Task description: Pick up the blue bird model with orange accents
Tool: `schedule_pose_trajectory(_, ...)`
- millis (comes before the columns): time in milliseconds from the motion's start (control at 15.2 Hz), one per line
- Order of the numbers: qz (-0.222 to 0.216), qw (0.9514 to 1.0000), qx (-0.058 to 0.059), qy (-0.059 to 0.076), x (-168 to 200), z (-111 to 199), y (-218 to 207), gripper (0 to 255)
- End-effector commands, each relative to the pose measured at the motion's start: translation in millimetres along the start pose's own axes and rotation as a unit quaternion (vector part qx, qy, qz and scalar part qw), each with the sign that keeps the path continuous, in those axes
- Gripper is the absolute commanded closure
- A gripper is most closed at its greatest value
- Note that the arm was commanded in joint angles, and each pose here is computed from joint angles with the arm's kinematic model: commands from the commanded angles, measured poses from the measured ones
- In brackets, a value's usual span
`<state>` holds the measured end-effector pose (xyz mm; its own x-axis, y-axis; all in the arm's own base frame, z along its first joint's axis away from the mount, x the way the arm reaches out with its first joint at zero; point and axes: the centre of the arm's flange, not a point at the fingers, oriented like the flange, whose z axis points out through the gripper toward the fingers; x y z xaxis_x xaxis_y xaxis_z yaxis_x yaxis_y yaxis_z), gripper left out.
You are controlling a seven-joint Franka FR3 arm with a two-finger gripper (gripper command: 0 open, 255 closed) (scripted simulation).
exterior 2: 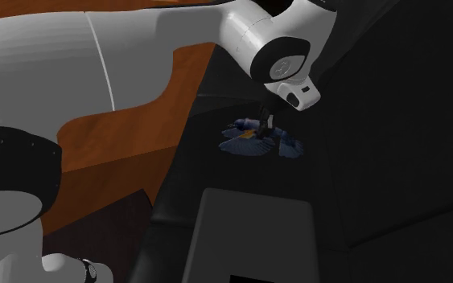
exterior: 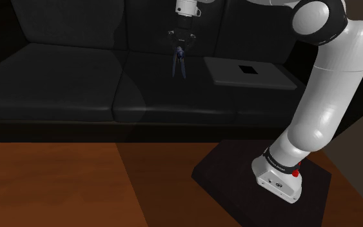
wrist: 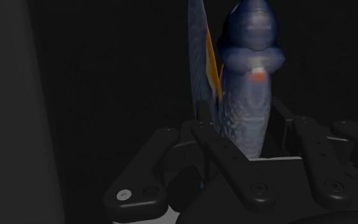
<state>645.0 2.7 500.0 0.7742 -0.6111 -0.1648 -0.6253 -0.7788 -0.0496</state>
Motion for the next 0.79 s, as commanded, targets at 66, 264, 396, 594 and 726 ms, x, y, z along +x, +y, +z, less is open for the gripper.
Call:
schedule_pose_trajectory(66,0.0,1.0,0.0,-0.001,0,1,0,255)
schedule_pose_trajectory(264,0.0,1.0,0.0,-0.001,0,-5,0,255)
schedule_pose_trajectory(396,0.0,1.0,0.0,-0.001,-2,-15,-1,255)
schedule_pose_trajectory(594,0.0,1.0,0.0,-0.001,-4,-31,-2,255)
schedule_pose_trajectory(726,0.0,1.0,0.0,-0.001,-6,-41,-2,255)
